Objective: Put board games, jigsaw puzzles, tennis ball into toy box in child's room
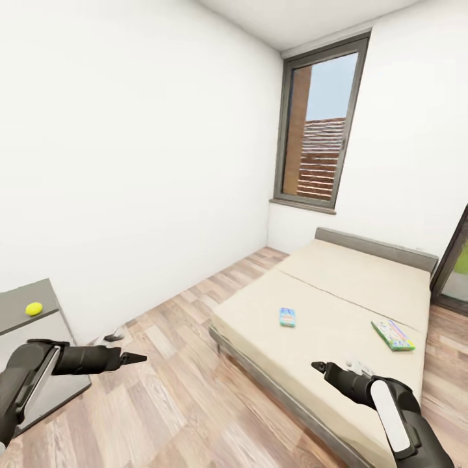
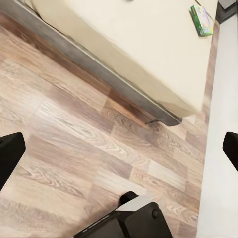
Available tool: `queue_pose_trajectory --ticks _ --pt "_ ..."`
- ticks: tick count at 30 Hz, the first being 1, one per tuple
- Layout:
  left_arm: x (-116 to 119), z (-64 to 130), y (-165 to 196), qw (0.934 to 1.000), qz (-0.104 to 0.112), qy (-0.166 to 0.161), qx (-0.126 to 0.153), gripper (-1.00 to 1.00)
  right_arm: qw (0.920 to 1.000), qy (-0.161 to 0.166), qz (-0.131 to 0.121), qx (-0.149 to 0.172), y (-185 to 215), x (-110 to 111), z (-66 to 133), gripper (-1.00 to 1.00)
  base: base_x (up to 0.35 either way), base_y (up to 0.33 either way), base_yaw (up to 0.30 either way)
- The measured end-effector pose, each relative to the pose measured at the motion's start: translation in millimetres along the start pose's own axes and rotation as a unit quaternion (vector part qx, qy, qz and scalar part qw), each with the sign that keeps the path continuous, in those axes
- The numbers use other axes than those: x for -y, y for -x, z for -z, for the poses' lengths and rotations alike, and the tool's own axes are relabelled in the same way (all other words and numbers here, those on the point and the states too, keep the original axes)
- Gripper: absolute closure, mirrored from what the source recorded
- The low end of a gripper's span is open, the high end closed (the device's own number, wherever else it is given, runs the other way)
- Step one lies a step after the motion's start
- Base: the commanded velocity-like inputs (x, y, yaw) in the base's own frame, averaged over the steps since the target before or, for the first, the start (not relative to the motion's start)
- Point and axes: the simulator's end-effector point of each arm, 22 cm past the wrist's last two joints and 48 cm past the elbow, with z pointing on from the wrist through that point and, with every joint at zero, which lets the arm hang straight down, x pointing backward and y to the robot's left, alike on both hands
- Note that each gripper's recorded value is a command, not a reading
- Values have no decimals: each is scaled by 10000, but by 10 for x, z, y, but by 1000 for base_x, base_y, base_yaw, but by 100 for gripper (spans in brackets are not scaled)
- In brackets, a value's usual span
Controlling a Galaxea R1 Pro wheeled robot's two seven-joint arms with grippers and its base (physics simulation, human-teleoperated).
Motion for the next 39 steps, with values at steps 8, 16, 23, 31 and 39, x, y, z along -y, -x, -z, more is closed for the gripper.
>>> queue_pose_trajectory --ticks 8,16,23,31,39 --pt "-9 2 -3 10000 4 9 -2 -100 10000 -17 -17 -33 -26 21 -13 -100 252 225 -281" --pt "-20 8 -4 10000 8 18 -3 -100 10000 -21 -30 -45 -51 16 -30 -100 256 230 -276" --pt "-32 0 -17 10000 24 21 -17 -100 10000 -13 -42 -60 -74 3 -47 -100 256 236 -139" --pt "-33 -1 -15 10000 26 21 -17 -100 10000 -7 -49 -68 -80 0 -50 -100 256 238 -117" --pt "-34 -2 -16 10000 28 21 -17 -100 10000 -8 -55 -73 -84 3 -51 -100 253 244 -248"
